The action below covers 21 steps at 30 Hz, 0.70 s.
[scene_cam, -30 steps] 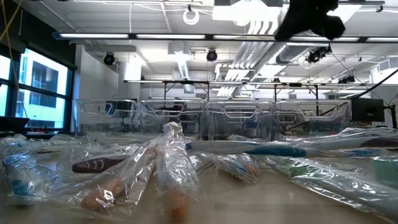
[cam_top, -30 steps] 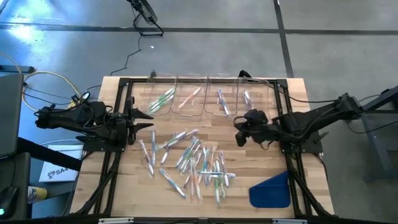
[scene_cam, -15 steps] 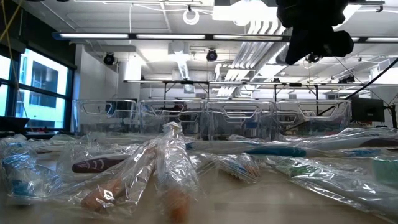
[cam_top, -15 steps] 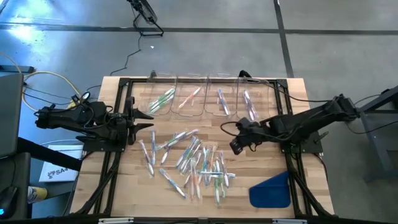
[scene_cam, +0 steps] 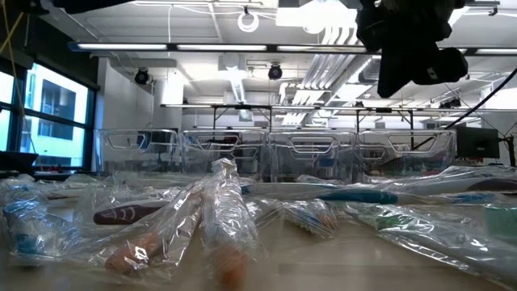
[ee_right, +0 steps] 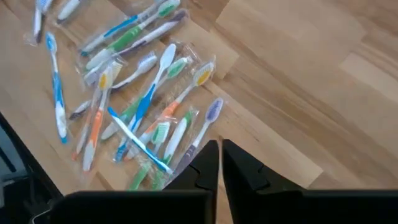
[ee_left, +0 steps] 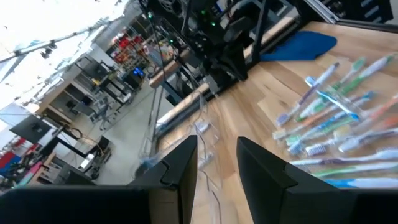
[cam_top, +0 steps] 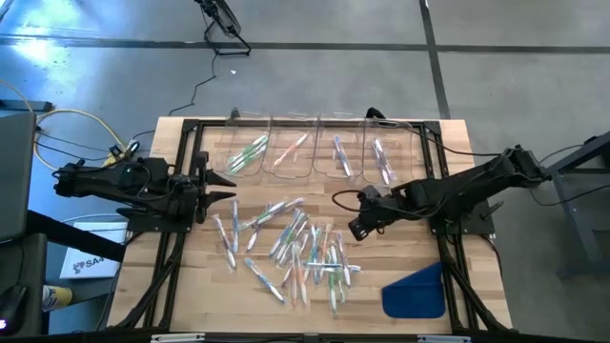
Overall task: Pick & Place Toothbrushes
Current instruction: Put the violet toothbrush into the right transparent bin
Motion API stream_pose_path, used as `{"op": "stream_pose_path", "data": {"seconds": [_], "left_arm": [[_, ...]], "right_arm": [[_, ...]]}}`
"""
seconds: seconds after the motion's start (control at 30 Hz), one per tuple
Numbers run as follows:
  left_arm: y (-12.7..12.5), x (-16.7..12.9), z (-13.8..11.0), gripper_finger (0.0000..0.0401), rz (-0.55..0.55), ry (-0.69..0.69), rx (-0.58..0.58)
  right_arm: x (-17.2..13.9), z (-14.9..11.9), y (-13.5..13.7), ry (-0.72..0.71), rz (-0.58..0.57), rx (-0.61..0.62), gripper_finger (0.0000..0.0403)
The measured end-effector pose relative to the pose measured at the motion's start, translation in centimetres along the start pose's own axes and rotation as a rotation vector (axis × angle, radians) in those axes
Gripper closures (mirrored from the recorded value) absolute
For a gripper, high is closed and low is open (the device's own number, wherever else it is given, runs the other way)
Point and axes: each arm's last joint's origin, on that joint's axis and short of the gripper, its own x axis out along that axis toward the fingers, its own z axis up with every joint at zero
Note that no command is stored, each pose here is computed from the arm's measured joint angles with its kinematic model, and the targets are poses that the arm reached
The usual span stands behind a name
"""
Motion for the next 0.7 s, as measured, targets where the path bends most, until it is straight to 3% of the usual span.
{"op": "stream_pose_path", "data": {"seconds": [0.47,0.7], "left_arm": [[0.0,0.0,0.0,0.0293,0.001,-0.003,-0.031],[0.0,0.0,0.0,0.0293,0.002,-0.003,-0.029]], "right_arm": [[2.4,0.7,-0.3,0.027,-0.076,0.077,0.0225],[2.4,0.9,0.2,0.007,-0.023,0.081,0.0198]]}}
